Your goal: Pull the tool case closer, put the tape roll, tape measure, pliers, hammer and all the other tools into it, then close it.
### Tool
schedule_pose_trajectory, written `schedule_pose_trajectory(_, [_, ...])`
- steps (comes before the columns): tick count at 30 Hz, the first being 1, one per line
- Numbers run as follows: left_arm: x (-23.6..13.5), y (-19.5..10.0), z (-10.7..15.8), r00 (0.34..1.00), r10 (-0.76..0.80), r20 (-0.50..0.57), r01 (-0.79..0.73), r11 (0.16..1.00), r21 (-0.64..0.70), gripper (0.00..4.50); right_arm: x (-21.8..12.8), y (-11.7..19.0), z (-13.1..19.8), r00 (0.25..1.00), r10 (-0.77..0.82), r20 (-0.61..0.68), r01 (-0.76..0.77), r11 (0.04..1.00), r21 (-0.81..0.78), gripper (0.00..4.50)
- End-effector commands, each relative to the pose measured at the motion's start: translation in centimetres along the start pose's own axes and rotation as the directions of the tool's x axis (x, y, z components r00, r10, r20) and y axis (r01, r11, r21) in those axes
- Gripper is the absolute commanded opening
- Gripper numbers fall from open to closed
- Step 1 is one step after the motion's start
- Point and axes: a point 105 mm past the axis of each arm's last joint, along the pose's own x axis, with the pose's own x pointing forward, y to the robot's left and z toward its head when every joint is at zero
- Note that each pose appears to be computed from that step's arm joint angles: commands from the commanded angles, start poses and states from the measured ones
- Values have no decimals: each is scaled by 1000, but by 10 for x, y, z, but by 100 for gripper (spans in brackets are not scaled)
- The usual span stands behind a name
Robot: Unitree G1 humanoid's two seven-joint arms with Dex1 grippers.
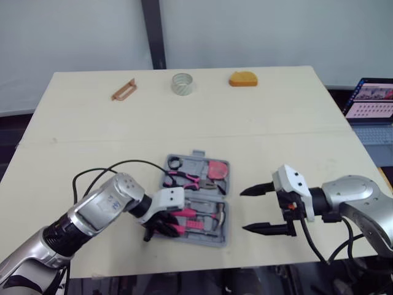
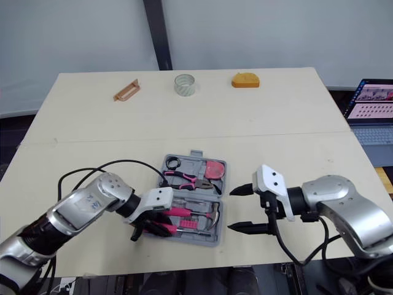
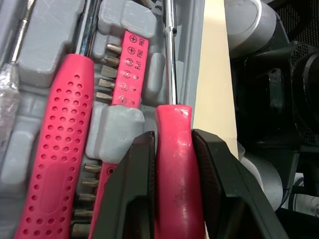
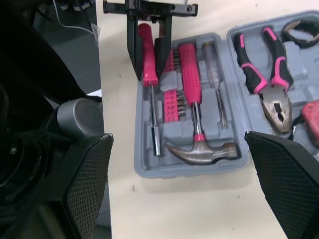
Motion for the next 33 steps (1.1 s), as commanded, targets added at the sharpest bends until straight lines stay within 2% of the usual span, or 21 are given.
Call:
schedule_pose_trajectory(1, [2, -3, 7, 1000, -3, 2, 3, 999, 39, 64, -3, 6, 7, 1000, 20, 2, -19, 999, -46, 450])
schedule_pose_trajectory(31, [11, -4, 10, 1000, -7, 8, 7, 998, 64, 64, -2, 3, 13, 1000, 3, 9, -3, 999, -51, 450])
schedule_pose_trajectory(32, [11, -4, 10, 1000, -8, 8, 7, 998, 65, 165, -2, 3, 13, 1000, 4, 9, -3, 999, -50, 450])
schedule_pose_trajectory(33, [11, -4, 11, 1000, -7, 9, 7, 998, 67, 202, -2, 3, 13, 1000, 4, 9, -4, 999, -50, 450])
